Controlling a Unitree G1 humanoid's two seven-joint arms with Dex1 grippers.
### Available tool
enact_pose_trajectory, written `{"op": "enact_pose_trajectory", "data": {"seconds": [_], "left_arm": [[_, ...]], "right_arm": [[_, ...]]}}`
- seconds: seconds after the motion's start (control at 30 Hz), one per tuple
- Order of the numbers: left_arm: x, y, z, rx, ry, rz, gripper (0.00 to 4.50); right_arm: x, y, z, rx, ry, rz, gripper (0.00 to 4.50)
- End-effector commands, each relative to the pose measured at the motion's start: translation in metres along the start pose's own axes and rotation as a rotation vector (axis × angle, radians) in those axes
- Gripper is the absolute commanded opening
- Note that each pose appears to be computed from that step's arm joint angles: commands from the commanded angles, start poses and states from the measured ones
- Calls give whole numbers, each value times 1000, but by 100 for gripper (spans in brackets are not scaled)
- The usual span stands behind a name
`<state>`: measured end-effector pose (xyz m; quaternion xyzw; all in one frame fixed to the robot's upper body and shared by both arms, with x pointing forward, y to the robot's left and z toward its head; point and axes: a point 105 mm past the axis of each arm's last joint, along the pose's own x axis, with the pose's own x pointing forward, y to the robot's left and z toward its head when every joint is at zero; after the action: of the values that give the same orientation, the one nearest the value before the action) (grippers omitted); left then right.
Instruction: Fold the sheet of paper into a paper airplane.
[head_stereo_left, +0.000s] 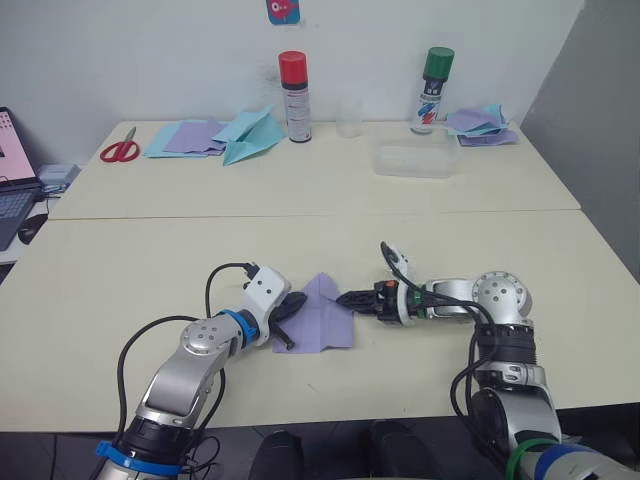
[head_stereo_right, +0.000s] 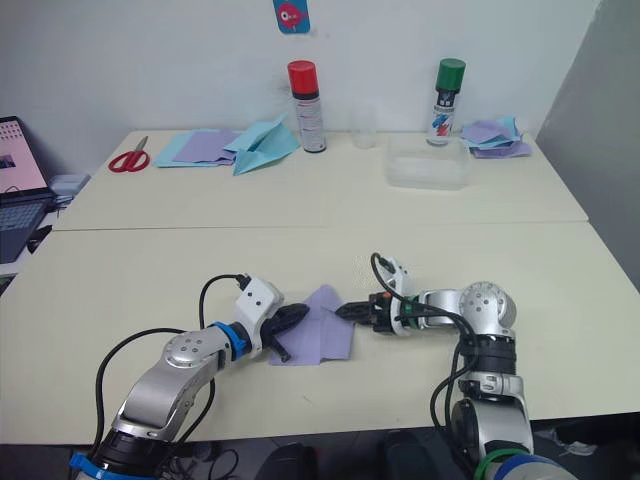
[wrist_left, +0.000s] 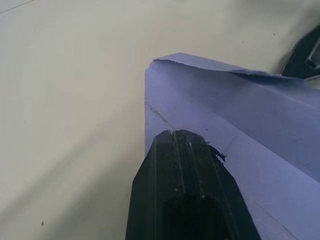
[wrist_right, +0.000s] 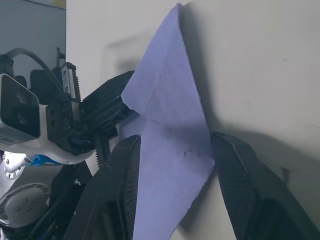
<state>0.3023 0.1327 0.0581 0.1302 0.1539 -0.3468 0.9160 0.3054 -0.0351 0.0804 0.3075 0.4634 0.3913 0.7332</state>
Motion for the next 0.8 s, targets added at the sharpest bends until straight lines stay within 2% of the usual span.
{"op": "enact_pose_trajectory", "data": {"seconds": [0.03,0.3,0.7,0.73,0.8], "left_arm": [[0,-3,-29,-39,107,-1,0],[0,-3,-30,-40,110,0,0],[0,-1,-30,-34,112,3,0],[0,-2,-30,-34,113,3,0],[0,-3,-31,-33,116,-2,0]], "right_arm": [[3,15,6,2,-5,58,229],[3,31,14,23,-26,148,229],[8,34,22,52,-63,132,229],[8,34,22,54,-65,129,192],[8,33,22,54,-67,123,146]]}}
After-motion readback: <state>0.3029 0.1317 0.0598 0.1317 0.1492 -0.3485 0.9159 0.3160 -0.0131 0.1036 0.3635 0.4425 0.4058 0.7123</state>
